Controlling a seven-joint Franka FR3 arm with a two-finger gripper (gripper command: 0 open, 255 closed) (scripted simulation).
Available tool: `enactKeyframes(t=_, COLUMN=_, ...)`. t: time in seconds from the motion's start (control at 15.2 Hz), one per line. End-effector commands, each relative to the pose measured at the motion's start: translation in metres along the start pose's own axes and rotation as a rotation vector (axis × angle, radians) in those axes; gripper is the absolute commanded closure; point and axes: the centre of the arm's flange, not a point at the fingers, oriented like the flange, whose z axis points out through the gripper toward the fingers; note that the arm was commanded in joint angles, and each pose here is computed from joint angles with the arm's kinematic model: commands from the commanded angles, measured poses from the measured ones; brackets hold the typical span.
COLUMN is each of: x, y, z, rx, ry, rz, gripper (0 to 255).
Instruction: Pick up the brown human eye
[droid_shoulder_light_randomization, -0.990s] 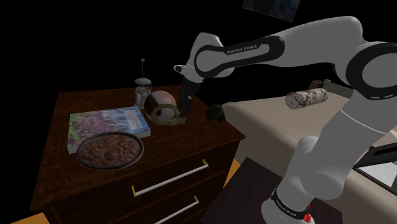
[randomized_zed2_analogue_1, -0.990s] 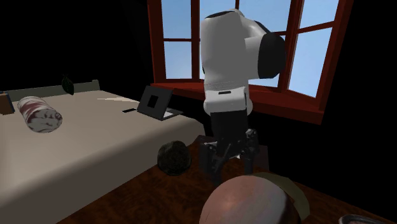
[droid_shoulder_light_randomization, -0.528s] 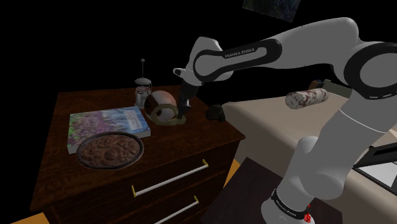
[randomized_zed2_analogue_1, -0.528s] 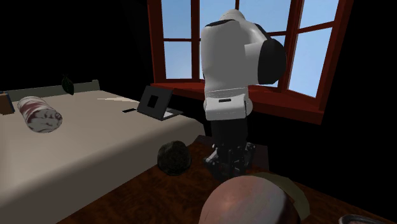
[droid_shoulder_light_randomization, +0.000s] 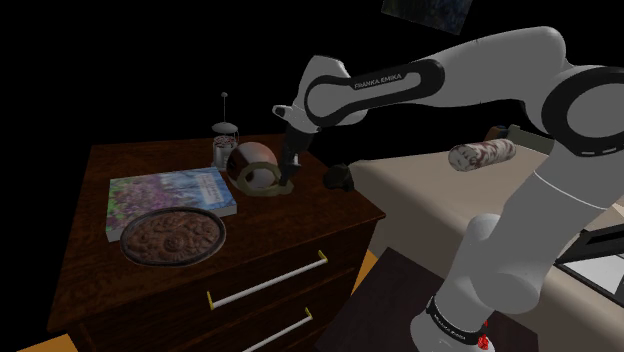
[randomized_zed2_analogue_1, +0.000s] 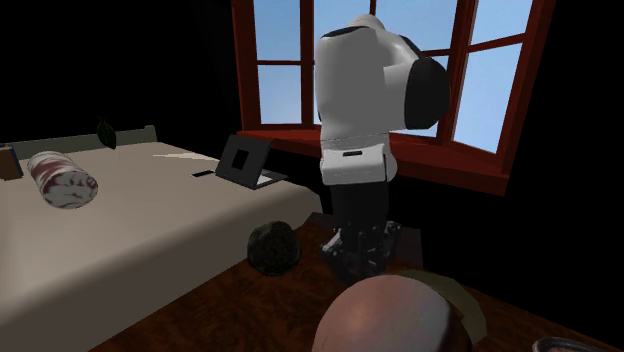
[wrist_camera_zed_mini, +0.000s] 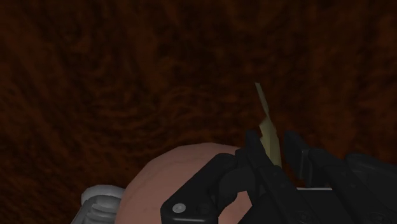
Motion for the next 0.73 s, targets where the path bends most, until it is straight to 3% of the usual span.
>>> enactKeyframes(t=0.0, x=0.002, y=0.000, z=-0.010, rx=0.000, ry=0.000, rz=0.000, gripper=255)
enactKeyframes(t=0.66, x=0.014, y=0.001, z=-0.061, rx=0.000, ry=0.000, rz=0.000, gripper=255)
